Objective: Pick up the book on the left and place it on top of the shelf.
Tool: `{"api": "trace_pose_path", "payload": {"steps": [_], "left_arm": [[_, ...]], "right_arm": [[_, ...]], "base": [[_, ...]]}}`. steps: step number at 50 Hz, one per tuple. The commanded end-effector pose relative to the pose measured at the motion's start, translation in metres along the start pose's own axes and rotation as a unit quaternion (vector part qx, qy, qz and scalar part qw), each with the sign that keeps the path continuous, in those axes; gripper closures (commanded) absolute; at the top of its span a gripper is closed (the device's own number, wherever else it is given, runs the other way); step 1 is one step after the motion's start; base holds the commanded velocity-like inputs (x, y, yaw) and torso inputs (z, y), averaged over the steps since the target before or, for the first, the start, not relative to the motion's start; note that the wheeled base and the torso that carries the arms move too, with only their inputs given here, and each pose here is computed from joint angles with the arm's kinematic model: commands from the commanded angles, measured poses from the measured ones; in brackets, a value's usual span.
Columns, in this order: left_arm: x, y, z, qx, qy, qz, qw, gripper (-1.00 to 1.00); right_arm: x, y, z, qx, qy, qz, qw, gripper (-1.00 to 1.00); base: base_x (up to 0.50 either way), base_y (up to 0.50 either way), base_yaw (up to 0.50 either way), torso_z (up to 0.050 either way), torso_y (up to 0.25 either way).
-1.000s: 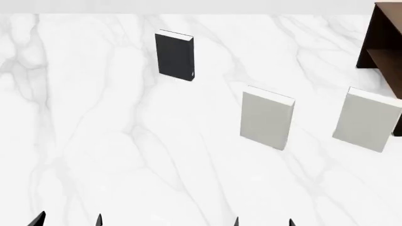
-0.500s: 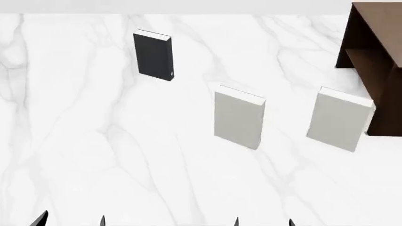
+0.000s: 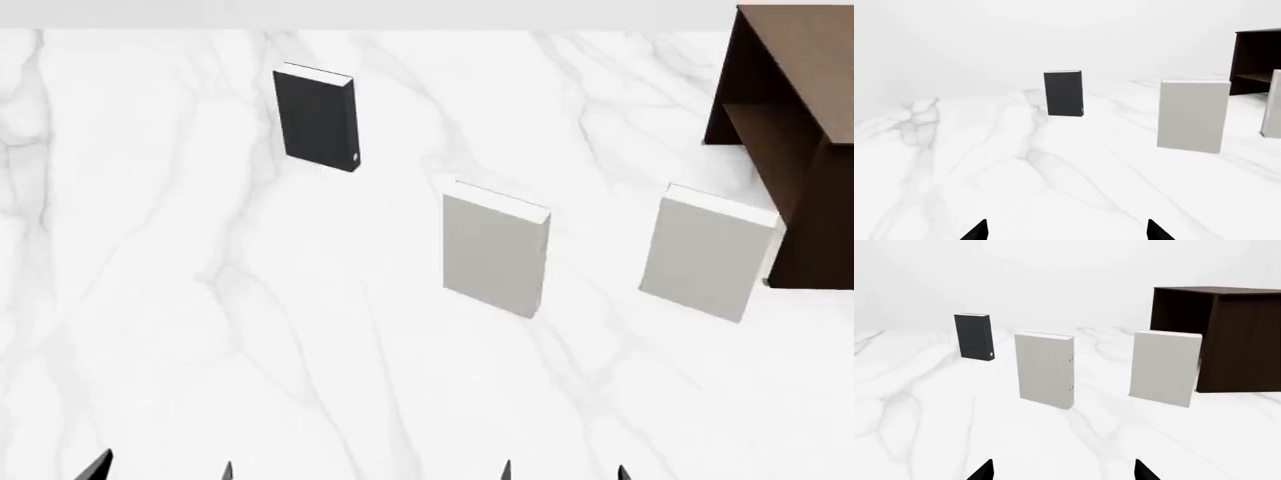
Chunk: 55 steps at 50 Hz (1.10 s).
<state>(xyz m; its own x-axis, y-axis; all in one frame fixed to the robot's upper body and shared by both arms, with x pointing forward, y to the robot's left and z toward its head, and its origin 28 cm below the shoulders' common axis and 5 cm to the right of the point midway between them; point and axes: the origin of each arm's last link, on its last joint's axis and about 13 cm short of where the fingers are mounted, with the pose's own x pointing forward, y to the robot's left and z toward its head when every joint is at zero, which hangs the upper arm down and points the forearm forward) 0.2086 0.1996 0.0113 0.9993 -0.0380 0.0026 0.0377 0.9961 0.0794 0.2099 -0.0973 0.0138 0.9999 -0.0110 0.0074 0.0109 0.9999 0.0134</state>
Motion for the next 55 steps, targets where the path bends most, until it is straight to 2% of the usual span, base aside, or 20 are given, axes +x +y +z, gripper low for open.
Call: {"api": "trace_pose_path", "payload": {"steps": [1,7,14,15,18,19,22,23,31,37,45,55], "left_arm": [[0.0,0.0,0.0,0.0,0.002,0.001,1.0,-1.0],[0.004,0.004,0.009,0.003,0.004,-0.002,1.0,-1.0],[0.02,0.013,0.056,0.004,-0.004,-0.024,1.0,-1.0],[0.024,0.017,0.073,0.019,-0.016,-0.021,0.999,-1.0],[0.029,0.02,0.093,0.016,-0.024,-0.026,0.999,-1.0],[0.032,0.022,0.104,0.028,-0.032,-0.023,0.999,-1.0],[0.035,0.024,0.114,0.022,-0.033,-0.029,0.999,-1.0],[0.037,0.025,0.121,0.005,-0.031,-0.041,0.999,-1.0],[0.043,0.028,0.149,0.026,-0.045,-0.037,0.998,-1.0],[0.047,0.031,0.162,0.033,-0.056,-0.034,0.997,-1.0],[0.047,0.032,0.161,0.031,-0.059,-0.031,0.997,-1.0],[0.048,0.033,0.162,0.03,-0.061,-0.027,0.997,-1.0]], "right_arm": [[-0.001,0.0,0.0,-0.002,0.001,0.001,1.0,-1.0],[0.002,0.0,0.01,0.011,0.013,0.009,1.0,-1.0],[0.017,-0.001,0.056,-0.001,0.032,0.01,0.999,-1.0],[0.023,-0.001,0.071,-0.008,0.029,0.006,1.0,-1.0],[0.031,-0.002,0.09,-0.006,0.027,0.003,1.0,-1.0],[0.037,-0.003,0.101,-0.013,0.013,-0.014,1.0,-1.0],[0.045,-0.003,0.119,-0.01,0.01,-0.014,1.0,-1.0],[0.047,-0.004,0.122,-0.008,0.01,-0.015,1.0,-1.0],[0.057,-0.005,0.152,-0.01,0.005,-0.025,1.0,-1.0],[0.057,-0.006,0.164,-0.013,0.002,-0.025,1.0,-1.0],[0.057,-0.006,0.165,-0.007,0.011,-0.008,1.0,-1.0],[0.058,-0.004,0.169,-0.016,0.012,-0.006,1.0,-1.0]], "base": [[0.0,0.0,0.0,0.0,0.0],[0.0,0.0,0.0,0.0,0.0],[0.0,0.0,0.0,0.0,0.0],[0.0,0.0,0.0,0.0,0.0],[0.0,0.0,0.0,0.0,0.0],[0.0,0.0,0.0,0.0,0.0],[0.0,0.0,0.0,0.0,0.0],[0.0,0.0,0.0,0.0,0.0],[0.0,0.0,0.0,0.0,0.0],[0.0,0.0,0.0,0.0,0.0],[0.01,0.0,0.0,0.0,0.0],[0.5,0.0,0.0,0.0,0.0]]}}
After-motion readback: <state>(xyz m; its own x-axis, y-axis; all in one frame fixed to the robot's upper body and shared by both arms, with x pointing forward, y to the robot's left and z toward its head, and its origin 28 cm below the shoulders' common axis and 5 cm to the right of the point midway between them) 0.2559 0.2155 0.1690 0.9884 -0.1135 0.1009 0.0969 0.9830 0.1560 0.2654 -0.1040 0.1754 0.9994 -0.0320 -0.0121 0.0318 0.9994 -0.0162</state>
